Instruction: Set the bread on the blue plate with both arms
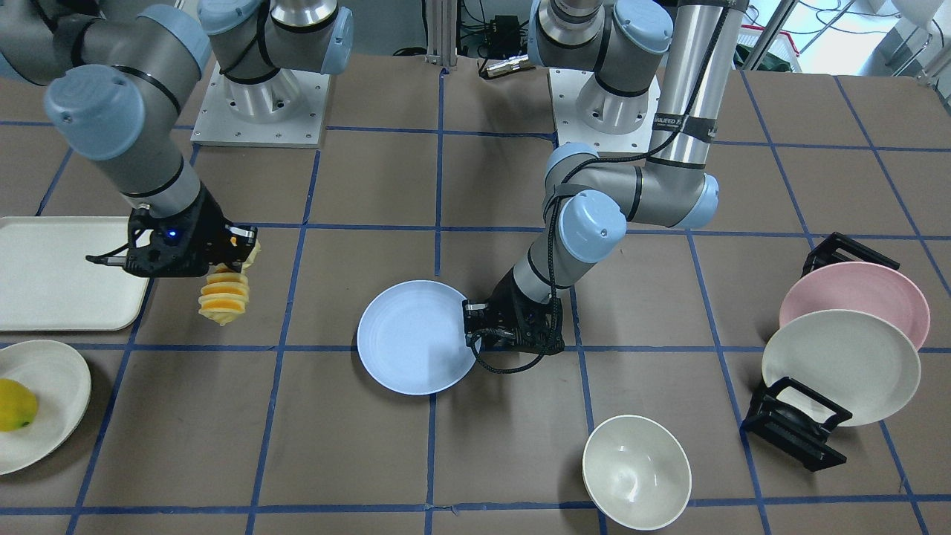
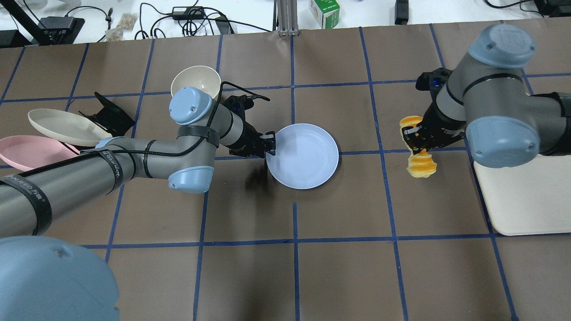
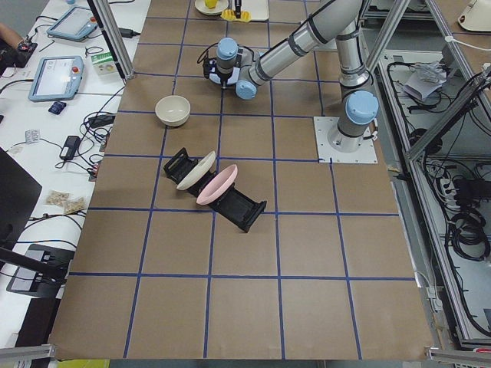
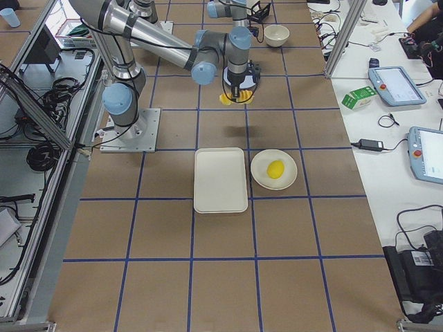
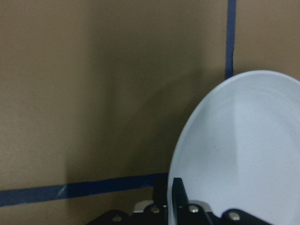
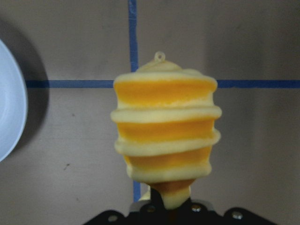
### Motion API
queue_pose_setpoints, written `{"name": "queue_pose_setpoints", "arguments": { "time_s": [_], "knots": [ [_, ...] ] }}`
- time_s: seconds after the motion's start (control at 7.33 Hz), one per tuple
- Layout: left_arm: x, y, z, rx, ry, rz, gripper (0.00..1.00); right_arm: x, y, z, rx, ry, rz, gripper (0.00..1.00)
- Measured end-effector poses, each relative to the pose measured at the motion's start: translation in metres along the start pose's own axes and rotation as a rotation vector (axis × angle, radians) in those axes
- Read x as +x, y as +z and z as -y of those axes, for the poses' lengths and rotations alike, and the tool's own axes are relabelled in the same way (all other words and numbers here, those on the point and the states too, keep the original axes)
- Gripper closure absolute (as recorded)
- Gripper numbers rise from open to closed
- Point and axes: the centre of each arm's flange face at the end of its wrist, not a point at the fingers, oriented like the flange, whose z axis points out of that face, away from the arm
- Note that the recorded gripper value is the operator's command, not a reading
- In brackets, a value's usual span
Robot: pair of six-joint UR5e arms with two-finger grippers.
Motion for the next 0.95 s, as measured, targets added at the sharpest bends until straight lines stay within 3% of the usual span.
{"name": "queue_pose_setpoints", "arguments": {
  "time_s": [0.27,0.41,0.55,0.68,0.95],
  "knots": [
    [0.005,-0.023,0.013,0.046,0.017,0.02,0.0,-0.047,0.003,-0.005,0.02,0.028,0.008,1.0],
    [0.006,-0.037,0.025,0.055,0.017,0.076,0.0,-0.074,0.009,-0.007,0.033,0.044,0.019,1.0],
    [0.006,-0.058,0.039,0.041,0.009,0.172,0.0,-0.106,0.017,-0.005,0.048,0.058,0.033,1.0],
    [0.007,-0.089,0.054,0.013,-0.009,0.257,0.0,-0.137,0.021,0.005,0.057,0.084,0.055,1.0],
    [-0.001,-0.179,0.079,-0.043,-0.067,0.363,0.0,-0.192,0.039,0.025,0.036,0.121,0.075,1.0]
  ]
}}
